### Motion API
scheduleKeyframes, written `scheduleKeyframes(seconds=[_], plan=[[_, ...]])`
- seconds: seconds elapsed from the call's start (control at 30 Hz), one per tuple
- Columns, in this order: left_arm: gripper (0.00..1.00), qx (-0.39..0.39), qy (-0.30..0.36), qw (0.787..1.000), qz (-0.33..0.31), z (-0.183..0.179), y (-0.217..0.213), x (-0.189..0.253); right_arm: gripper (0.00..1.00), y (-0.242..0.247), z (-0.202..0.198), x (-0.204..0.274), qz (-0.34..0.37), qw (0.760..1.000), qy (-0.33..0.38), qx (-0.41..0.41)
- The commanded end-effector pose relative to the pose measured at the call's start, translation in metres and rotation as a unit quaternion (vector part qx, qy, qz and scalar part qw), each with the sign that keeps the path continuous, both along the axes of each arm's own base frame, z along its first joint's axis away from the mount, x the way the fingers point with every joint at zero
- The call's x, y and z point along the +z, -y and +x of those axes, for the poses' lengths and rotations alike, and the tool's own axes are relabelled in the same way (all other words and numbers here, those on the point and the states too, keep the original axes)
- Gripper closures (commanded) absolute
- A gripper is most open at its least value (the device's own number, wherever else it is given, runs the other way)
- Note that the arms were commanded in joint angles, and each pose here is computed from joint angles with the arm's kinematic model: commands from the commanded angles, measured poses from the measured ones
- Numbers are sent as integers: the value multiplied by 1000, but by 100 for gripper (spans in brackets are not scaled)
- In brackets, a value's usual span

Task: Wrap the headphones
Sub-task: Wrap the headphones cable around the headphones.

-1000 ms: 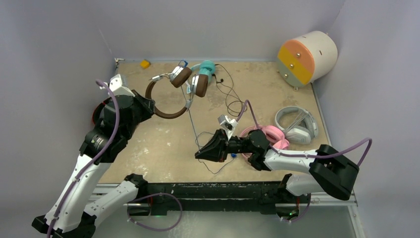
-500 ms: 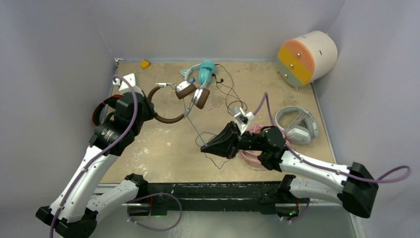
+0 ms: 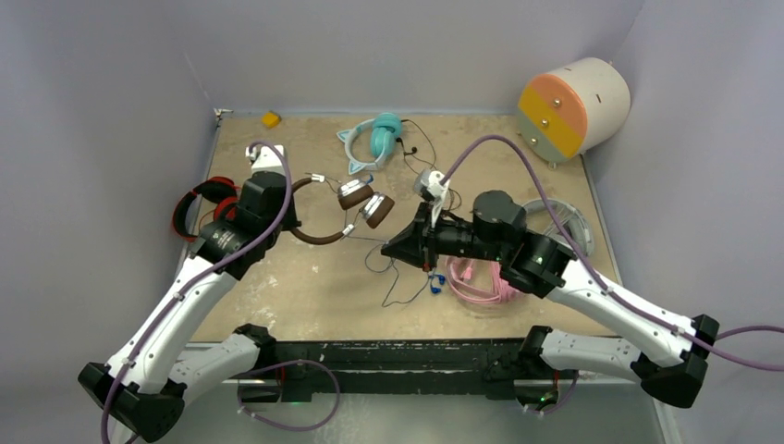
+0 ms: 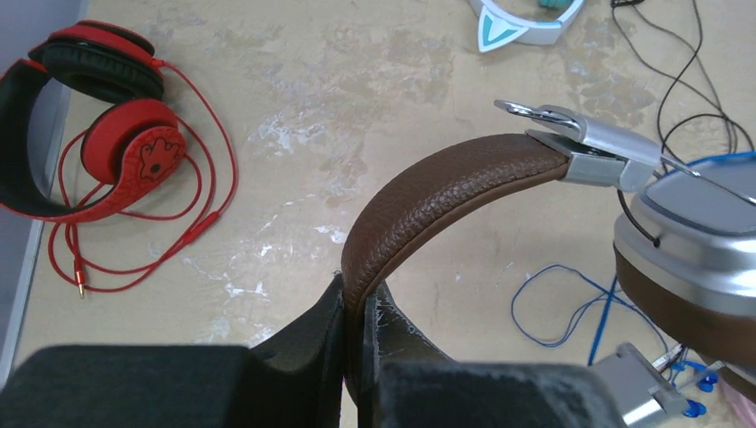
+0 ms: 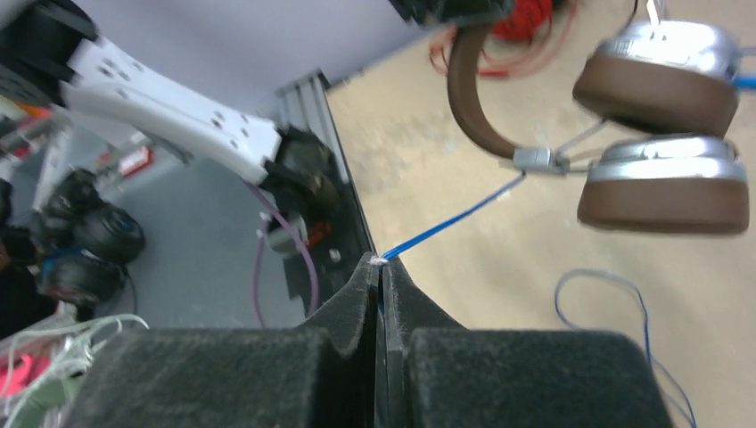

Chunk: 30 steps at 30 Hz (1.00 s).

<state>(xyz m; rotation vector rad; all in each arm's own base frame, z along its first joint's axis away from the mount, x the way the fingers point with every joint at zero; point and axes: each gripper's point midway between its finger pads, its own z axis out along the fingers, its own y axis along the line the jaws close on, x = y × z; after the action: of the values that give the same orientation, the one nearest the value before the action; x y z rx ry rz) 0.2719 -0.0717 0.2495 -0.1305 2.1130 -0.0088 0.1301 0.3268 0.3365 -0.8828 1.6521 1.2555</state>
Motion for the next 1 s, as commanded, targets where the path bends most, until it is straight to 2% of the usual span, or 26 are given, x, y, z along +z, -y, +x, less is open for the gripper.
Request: scheduleKeyframes(seconds=[0.0,0.27,0.43,0.57,0.7,0.97], plan=[[100,30,12,999,-32,5,1,13,100,10,0,-59,-130,991,-26,9],[100,40,-11,990,-132,11,30,17,100,11,1,-117,-153,986,-64,-6],[100,68,2,985,-159,17,27,27,100,15,-6,-122,-154,986,-66,6],[100,47,20,982,-183,19,35,35,100,20,-11,-119,-150,987,-63,10],[100,61,17,985,-158,22,27,22,100,21,-14,-103,-133,990,-49,17],[100,46,-46,997,-43,17,11,-29,100,32,-9,-59,-130,991,-3,0]])
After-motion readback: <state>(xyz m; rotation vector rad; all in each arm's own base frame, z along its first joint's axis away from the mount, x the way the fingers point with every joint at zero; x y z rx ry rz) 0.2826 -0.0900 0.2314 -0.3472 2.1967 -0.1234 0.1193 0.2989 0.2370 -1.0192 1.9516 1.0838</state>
